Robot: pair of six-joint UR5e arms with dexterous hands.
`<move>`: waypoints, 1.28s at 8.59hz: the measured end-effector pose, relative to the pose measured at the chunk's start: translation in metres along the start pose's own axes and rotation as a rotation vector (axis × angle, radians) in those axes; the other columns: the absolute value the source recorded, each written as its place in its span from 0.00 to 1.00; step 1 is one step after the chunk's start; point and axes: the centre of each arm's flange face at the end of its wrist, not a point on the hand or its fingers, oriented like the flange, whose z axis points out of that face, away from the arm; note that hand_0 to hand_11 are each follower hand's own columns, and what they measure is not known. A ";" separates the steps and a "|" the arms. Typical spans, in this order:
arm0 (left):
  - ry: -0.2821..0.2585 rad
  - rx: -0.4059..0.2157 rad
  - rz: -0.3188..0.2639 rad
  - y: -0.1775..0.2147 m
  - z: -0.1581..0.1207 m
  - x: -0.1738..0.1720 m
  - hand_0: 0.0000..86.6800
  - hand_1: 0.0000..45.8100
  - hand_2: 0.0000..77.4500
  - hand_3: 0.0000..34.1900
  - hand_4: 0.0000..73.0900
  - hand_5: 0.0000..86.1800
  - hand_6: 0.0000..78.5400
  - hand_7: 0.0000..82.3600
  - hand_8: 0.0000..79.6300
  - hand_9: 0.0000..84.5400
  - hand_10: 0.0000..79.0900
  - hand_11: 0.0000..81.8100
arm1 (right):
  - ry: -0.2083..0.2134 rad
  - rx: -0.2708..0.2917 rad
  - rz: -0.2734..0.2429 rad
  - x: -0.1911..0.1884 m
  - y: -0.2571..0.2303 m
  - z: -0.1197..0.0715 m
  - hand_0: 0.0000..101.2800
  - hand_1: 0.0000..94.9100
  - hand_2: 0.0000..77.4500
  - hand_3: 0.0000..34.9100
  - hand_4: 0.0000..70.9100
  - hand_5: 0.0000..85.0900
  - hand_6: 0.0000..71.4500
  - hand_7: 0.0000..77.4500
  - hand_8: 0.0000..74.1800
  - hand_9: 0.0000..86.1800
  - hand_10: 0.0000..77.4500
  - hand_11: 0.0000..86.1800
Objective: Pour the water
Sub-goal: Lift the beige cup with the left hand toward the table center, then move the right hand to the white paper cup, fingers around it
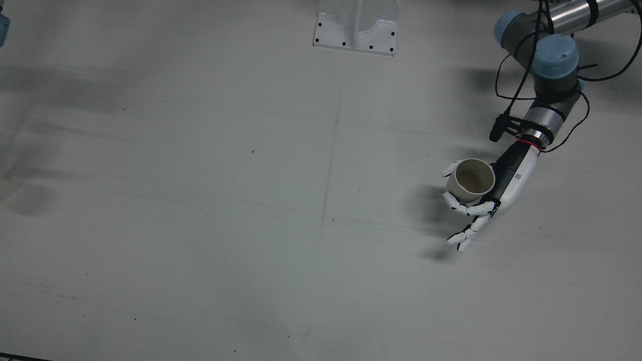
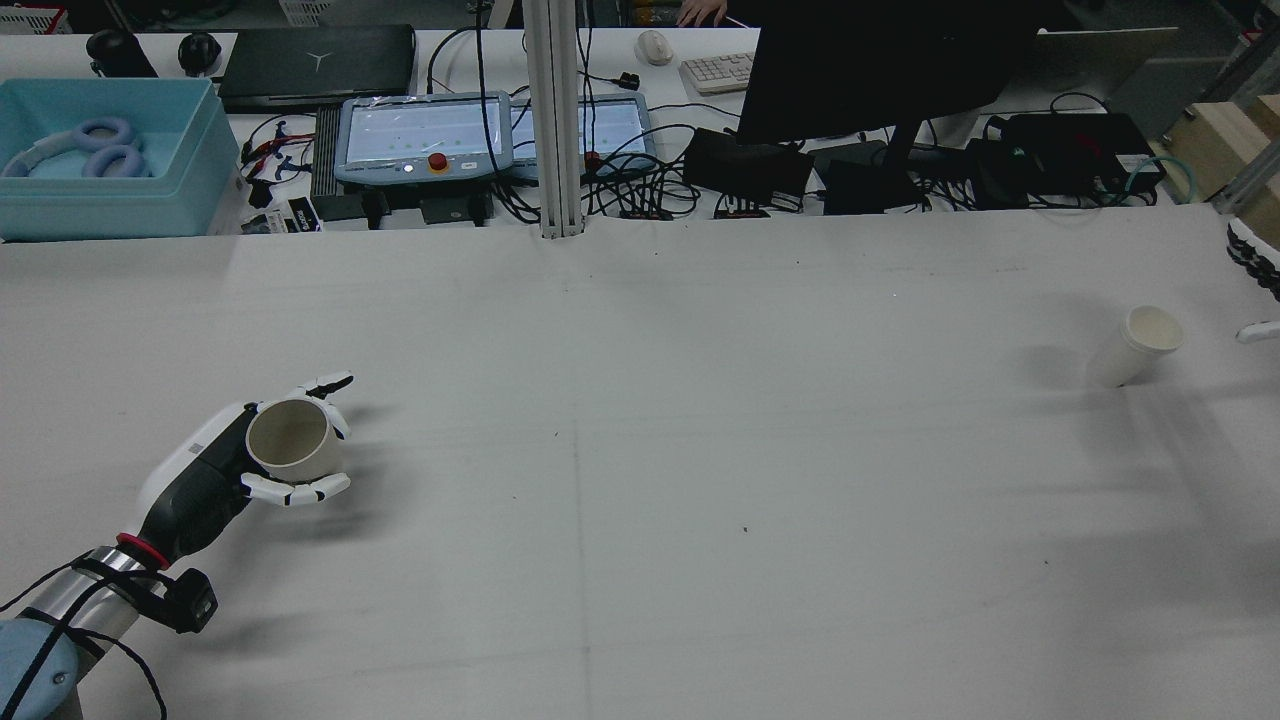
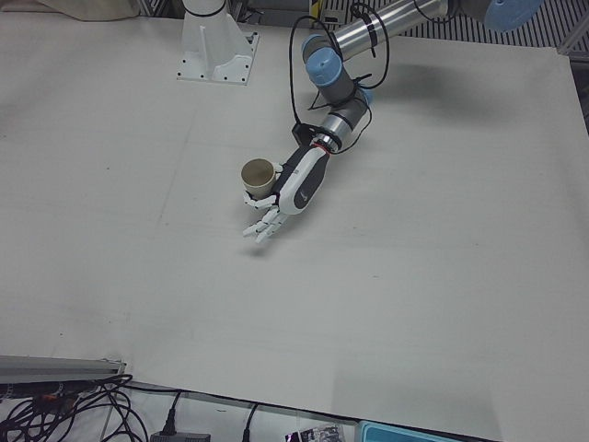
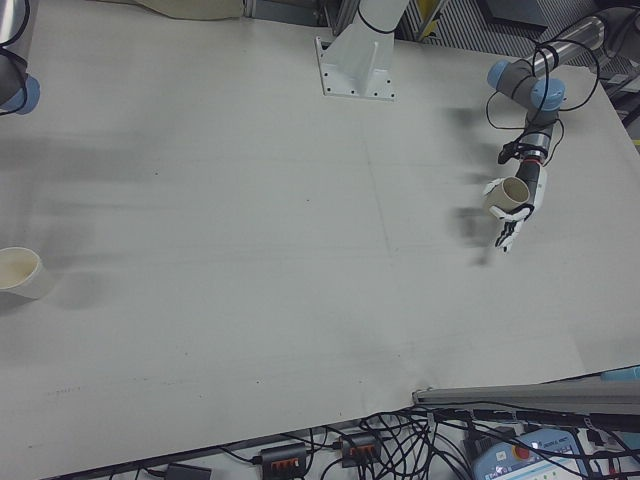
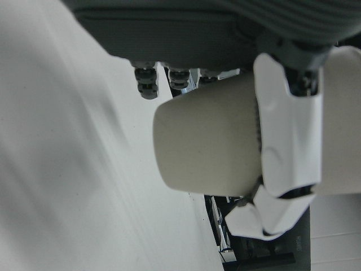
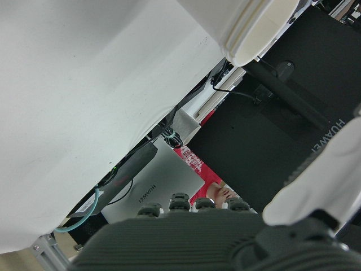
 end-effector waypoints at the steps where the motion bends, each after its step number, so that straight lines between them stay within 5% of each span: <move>1: -0.002 0.018 -0.010 -0.003 -0.002 -0.001 0.67 0.50 0.44 0.14 0.68 0.46 0.12 0.21 0.07 0.06 0.09 0.14 | 0.006 -0.016 -0.019 0.002 0.009 0.015 0.37 0.01 0.01 0.00 0.00 0.01 0.02 0.01 0.04 0.04 0.00 0.01; 4: -0.006 0.102 -0.061 -0.021 -0.011 0.010 0.66 0.50 0.44 0.14 0.68 0.47 0.12 0.21 0.07 0.05 0.05 0.09 | 0.020 -0.041 -0.040 0.010 0.022 0.029 0.31 0.01 0.01 0.00 0.00 0.01 0.01 0.01 0.04 0.04 0.00 0.01; 8: -0.001 0.199 -0.086 -0.031 -0.017 0.029 0.66 0.50 0.44 0.14 0.68 0.47 0.11 0.19 0.06 0.04 0.07 0.11 | 0.089 -0.029 -0.084 0.051 0.013 0.004 0.26 0.01 0.01 0.00 0.00 0.01 0.01 0.01 0.04 0.04 0.00 0.01; 10: 0.001 0.221 -0.084 -0.033 -0.018 0.034 0.67 0.50 0.44 0.14 0.68 0.47 0.12 0.19 0.06 0.04 0.07 0.11 | 0.094 -0.024 -0.105 0.062 0.015 0.002 0.12 0.01 0.01 0.00 0.00 0.01 0.01 0.01 0.08 0.07 0.04 0.01; 11: 0.003 0.226 -0.087 -0.033 -0.018 0.035 0.67 0.50 0.44 0.14 0.68 0.47 0.12 0.19 0.06 0.04 0.07 0.11 | 0.094 -0.026 -0.122 0.065 0.017 0.003 0.12 0.01 0.01 0.00 0.00 0.01 0.01 0.01 0.07 0.07 0.02 0.09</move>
